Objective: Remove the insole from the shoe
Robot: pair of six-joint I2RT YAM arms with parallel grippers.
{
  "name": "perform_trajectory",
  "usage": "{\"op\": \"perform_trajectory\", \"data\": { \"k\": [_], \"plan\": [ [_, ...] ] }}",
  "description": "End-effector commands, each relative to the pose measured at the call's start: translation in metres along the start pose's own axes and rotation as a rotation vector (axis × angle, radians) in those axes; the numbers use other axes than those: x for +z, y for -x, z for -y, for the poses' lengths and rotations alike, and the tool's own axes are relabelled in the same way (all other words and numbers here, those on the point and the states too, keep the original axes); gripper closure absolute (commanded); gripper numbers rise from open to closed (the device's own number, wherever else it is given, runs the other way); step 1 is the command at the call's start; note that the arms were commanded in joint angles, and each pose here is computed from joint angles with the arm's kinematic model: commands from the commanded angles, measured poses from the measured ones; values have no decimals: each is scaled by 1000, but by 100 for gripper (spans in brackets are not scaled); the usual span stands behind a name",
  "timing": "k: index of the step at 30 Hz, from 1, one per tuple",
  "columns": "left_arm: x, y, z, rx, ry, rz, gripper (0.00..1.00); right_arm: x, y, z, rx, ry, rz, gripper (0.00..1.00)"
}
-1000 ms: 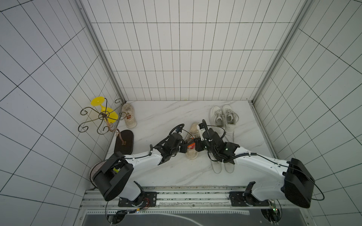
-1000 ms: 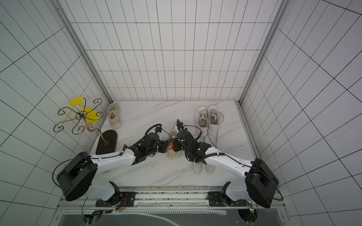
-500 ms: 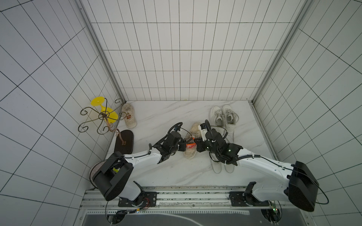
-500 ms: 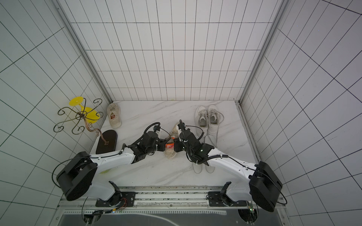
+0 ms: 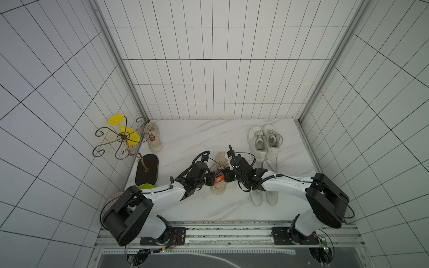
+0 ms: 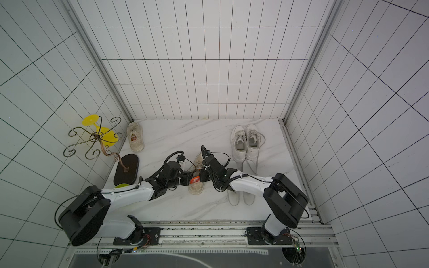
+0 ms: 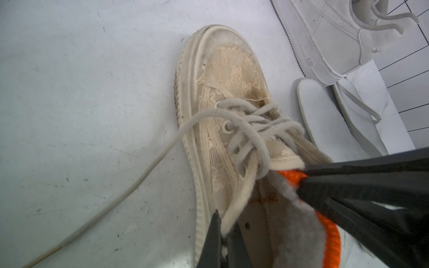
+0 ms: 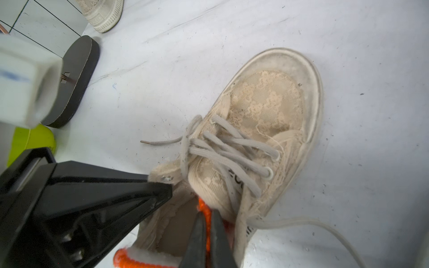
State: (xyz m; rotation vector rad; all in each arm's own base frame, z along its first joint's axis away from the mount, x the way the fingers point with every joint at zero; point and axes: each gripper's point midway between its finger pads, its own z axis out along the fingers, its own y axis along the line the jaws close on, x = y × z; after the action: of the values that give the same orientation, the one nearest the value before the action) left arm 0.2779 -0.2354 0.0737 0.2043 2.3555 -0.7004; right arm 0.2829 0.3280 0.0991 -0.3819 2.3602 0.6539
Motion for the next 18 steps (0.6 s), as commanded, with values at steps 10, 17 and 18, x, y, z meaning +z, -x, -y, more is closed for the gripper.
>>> {"op": "perform_trajectory", "data": {
  "k": [10,17,18],
  "plan": [
    [-28,30,27,89,-25,161,100,0,-12,13,-10,-123,-115,89],
    [-36,32,36,122,-31,196,100,3,-23,12,-1,-117,-162,74],
    [-36,32,36,125,-30,198,100,2,-24,12,1,-117,-165,72]
  ]
}}
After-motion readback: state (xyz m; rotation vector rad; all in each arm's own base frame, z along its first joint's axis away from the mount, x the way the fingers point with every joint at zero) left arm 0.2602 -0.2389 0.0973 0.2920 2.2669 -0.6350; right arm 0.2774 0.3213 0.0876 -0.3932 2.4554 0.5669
